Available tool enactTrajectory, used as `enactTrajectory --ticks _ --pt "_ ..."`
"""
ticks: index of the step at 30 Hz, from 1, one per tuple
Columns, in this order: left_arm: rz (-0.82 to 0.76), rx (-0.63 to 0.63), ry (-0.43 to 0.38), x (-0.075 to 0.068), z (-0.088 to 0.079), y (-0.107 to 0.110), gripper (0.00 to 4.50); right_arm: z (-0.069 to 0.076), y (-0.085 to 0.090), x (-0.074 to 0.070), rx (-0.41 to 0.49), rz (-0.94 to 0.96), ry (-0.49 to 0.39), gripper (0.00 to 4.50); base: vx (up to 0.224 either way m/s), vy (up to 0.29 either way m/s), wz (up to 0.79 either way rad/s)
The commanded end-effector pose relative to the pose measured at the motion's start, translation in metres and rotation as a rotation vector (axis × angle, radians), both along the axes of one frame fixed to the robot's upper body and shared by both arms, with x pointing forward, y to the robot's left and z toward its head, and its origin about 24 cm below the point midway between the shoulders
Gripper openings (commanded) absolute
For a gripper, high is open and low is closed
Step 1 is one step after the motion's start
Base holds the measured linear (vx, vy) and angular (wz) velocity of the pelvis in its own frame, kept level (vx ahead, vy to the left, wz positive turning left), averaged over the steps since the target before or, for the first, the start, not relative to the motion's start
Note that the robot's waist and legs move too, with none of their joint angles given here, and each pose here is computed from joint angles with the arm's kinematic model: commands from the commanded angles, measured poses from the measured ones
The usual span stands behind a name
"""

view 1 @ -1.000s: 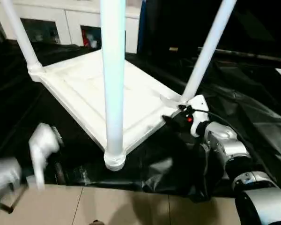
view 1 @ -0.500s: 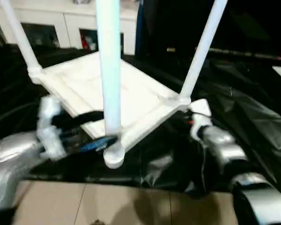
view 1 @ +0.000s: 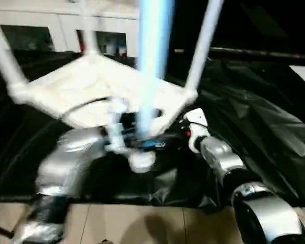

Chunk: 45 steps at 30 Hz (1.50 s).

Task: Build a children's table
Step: Rotate table base

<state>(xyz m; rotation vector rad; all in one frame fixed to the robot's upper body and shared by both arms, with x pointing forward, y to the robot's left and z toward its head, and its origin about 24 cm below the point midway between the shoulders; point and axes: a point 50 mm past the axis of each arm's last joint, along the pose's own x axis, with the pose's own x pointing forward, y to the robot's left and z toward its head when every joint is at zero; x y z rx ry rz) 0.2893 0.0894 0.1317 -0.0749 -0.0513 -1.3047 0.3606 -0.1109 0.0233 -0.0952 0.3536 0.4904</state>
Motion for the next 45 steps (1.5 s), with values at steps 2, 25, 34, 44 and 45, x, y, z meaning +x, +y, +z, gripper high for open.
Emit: enactTrajectory --ticks 2,25,34,44,45 --pt "-0.132 0.008 -0.05 -0.005 0.002 -0.043 4.47 0.013 0.021 0.005 0.023 0.064 -0.054 4.5 0.0 0.0 0.0" --pt "0.049 0.368 -0.082 0.017 -0.042 0.009 4.47 0.021 -0.057 0.011 -0.057 -0.112 -0.077 4.5 0.0 0.0 0.0" --pt "-0.041 0.561 -0.035 0.013 -0.056 0.05 3.81 0.033 -0.076 -0.018 -0.086 0.406 -0.06 4.5 0.0 0.0 0.0" --pt "-0.051 0.597 -0.002 0.031 -0.059 0.051 3.15 0.055 -0.097 -0.061 -0.072 0.722 0.12 4.5 0.0 0.0 0.0" --pt "-0.051 0.597 -0.002 0.031 -0.059 0.051 3.03 0.055 -0.097 -0.061 -0.072 0.723 0.12 4.5 0.0 0.0 0.0"
